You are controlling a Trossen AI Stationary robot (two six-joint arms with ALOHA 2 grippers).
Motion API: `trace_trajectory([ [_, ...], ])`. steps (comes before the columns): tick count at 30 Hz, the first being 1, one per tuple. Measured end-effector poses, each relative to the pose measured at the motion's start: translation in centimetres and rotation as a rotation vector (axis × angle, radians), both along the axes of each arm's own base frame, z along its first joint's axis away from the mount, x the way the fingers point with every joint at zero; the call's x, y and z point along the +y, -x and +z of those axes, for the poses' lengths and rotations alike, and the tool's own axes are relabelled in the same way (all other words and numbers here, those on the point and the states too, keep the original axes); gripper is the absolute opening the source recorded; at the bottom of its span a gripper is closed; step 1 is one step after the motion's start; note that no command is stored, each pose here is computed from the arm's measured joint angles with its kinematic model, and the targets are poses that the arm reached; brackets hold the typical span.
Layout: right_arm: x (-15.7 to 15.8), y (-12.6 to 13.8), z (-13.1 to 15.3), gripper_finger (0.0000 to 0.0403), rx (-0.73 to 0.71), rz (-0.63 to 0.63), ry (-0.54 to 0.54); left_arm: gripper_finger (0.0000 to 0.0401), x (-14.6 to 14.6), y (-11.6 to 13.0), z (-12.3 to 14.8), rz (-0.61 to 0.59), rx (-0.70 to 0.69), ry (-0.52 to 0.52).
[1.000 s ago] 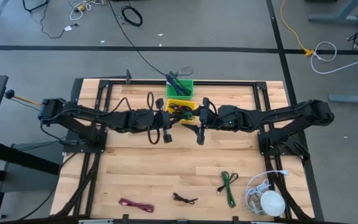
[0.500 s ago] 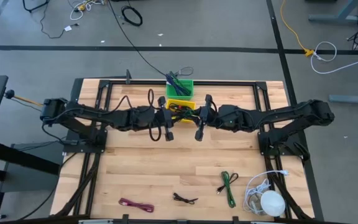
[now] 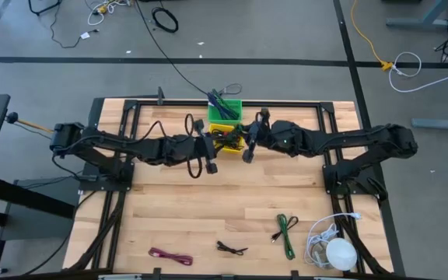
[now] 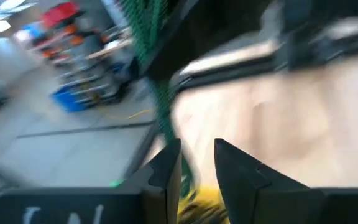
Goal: Pick & Place USB Port
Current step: Put the green charger cable into the green basket
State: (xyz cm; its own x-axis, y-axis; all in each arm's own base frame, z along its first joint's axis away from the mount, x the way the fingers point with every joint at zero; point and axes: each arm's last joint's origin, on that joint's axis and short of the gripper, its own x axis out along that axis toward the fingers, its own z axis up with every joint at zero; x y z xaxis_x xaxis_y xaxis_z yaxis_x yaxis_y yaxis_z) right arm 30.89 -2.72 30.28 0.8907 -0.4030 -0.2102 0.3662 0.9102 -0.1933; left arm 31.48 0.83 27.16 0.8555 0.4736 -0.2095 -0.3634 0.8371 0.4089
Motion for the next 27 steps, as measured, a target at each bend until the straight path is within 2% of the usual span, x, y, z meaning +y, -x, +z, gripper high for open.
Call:
trace_trajectory([
  [3,-1.6,0.1,0.4,0.0019,0.010,-0.036,0.001,0.0095,0.4,0.3,-0.4,0.116,0.061,-0.042],
  [5,-2.8,0.2,0.9,0.0019,0.015,-0.076,0.012,0.0092,0.4,0.5,-0.8,0.131,0.095,-0.029],
  [12,-7.4,1.5,0.8,0.0019,0.079,-0.175,-0.013,0.0089,0.0,0.7,-1.7,0.063,0.137,0.083],
  [16,-9.5,1.5,-0.2,0.0019,0.115,-0.222,-0.032,0.0089,-0.2,0.5,-1.7,0.006,0.118,0.135],
  [21,-11.8,-0.6,-2.9,0.0019,0.206,-0.210,-0.069,0.0089,-0.3,0.5,-1.6,-0.032,0.108,0.168],
  [27,-13.5,-3.8,-4.5,0.0019,0.367,-0.248,-0.033,0.0089,-0.3,0.5,-1.8,-0.029,0.127,0.169],
])
